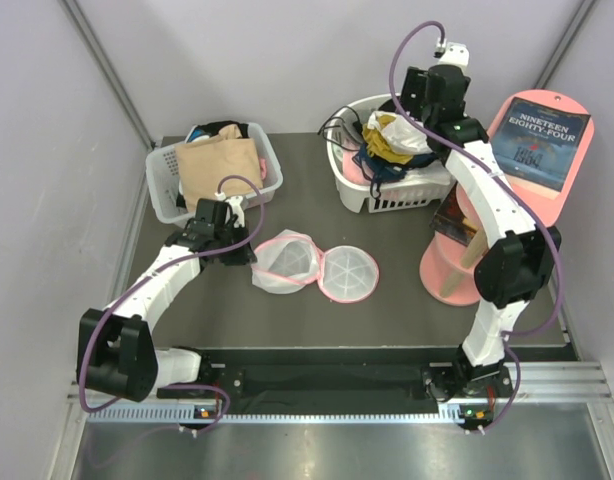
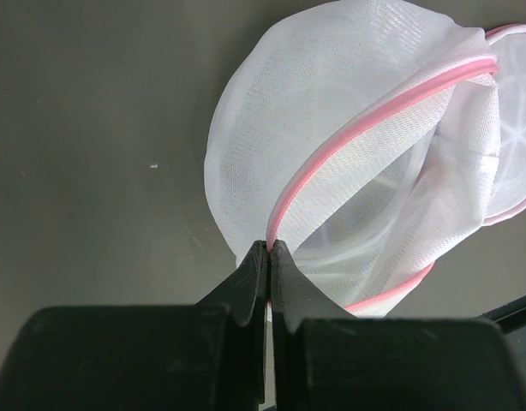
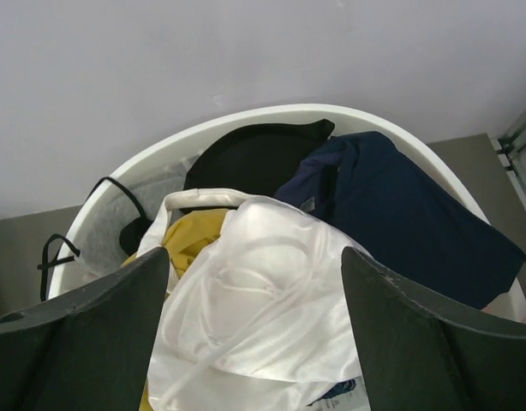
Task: Unzip the laundry bag and remove the bra
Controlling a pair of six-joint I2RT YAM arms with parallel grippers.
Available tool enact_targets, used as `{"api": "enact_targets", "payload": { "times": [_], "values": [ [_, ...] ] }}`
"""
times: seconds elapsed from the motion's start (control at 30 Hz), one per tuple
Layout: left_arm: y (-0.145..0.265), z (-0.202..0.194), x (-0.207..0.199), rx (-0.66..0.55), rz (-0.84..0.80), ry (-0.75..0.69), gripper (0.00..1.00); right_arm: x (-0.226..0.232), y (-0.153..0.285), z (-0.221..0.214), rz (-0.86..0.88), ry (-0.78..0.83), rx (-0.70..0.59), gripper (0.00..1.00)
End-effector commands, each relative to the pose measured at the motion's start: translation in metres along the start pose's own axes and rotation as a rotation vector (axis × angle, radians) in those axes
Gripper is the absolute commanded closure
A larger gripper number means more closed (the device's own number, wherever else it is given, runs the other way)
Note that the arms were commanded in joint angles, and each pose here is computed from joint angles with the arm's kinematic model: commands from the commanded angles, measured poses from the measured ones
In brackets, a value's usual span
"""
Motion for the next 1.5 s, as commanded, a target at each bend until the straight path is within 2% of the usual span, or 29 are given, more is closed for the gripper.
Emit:
{"api": "enact_targets", "payload": {
  "times": [0.0, 0.23, 0.4, 0.6, 0.77, 0.9, 1.1, 1.47],
  "values": [
    [0.008, 0.012, -0.004, -0.052, -0.009, -0.027, 1.0, 0.006, 0.032, 0.044, 0.082, -0.036, -0.101, 0.19],
    [0.008, 0.013, -0.004, -0.051, -0.012, -0.027, 1.0, 0.017, 0.065, 0.059, 0.202, -0.054, -0.131, 0.18],
    [0.008, 0.014, -0.004, -0.053, -0.011, -0.028, 1.0, 0.056, 0.097, 0.043, 0.388, -0.021, -0.074, 0.2],
    [0.008, 0.013, -0.004, -0.052, -0.008, -0.027, 1.0, 0.113, 0.133, -0.032, 0.554, 0.068, 0.132, 0.24],
    [0.01, 0.013, -0.004, -0.06, -0.004, -0.03, 1.0, 0.134, 0.171, -0.104, 0.661, 0.004, 0.33, 0.29],
    [0.01, 0.013, -0.005, -0.061, -0.016, -0.03, 1.0, 0.111, 0.189, -0.165, 0.6, -0.016, 0.491, 0.31],
    [0.011, 0.016, -0.007, -0.068, -0.026, -0.03, 1.0, 0.054, 0.204, -0.227, 0.391, -0.013, 0.617, 0.32],
    [0.012, 0.014, -0.005, -0.069, -0.014, -0.03, 1.0, -0.006, 0.186, -0.276, 0.149, -0.001, 0.731, 0.38]
  ]
}}
Point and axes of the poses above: each gripper's point midway between its finger pads, its own y axis back along the fingers, its own x axis along the line the jaws close on, z = x × y, the point moved 8 cm from there along y, back along the fingers, and after that the axes turned 5 degrees about -y, right-handed, at the moved point
